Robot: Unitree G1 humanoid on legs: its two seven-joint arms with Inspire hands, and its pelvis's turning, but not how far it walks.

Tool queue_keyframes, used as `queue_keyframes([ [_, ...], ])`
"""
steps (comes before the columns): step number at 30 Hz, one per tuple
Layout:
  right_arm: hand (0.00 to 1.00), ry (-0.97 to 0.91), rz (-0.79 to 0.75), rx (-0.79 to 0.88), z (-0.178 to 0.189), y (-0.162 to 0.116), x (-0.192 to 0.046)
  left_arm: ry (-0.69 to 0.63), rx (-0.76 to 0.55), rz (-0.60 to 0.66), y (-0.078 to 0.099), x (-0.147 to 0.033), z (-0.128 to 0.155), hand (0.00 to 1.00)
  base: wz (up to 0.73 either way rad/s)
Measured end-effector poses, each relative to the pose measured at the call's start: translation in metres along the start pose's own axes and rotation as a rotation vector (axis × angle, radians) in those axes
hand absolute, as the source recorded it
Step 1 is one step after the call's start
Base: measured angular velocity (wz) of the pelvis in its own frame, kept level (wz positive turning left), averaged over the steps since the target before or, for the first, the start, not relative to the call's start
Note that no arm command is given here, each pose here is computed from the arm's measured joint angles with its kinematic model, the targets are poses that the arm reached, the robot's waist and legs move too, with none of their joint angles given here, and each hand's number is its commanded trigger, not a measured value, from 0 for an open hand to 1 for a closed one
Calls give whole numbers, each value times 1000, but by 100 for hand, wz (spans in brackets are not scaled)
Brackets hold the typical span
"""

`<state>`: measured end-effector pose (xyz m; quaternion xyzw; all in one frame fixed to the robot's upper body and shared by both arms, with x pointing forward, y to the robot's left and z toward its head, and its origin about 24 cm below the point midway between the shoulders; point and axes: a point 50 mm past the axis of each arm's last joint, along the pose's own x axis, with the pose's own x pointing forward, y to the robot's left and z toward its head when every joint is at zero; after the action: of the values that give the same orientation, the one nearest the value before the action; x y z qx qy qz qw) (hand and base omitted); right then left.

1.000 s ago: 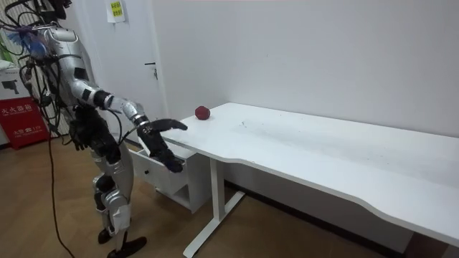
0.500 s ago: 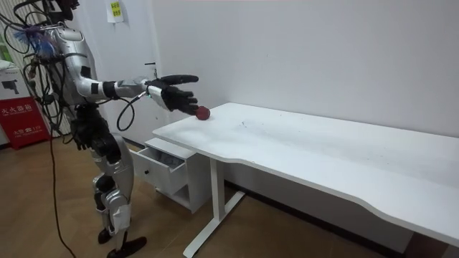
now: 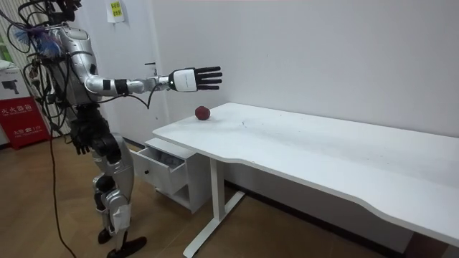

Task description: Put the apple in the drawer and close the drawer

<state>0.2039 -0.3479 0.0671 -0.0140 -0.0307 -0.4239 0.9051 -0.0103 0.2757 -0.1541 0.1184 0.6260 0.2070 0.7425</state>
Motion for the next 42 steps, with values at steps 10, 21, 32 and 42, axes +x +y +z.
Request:
queue_keyframes([
  [10,0,58,214,-134,-15,17,-3,5,15,-4,0,0,0,0,1],
  [21,0,15,326,-240,-11,31,0,1,18,-27,0,0,0,0,0],
  [32,0,121,360,-319,-31,20,12,-8,37,-30,1,1,2,0,0],
  [42,0,239,410,-388,-62,13,4,-9,40,-25,4,0,-3,0,0],
])
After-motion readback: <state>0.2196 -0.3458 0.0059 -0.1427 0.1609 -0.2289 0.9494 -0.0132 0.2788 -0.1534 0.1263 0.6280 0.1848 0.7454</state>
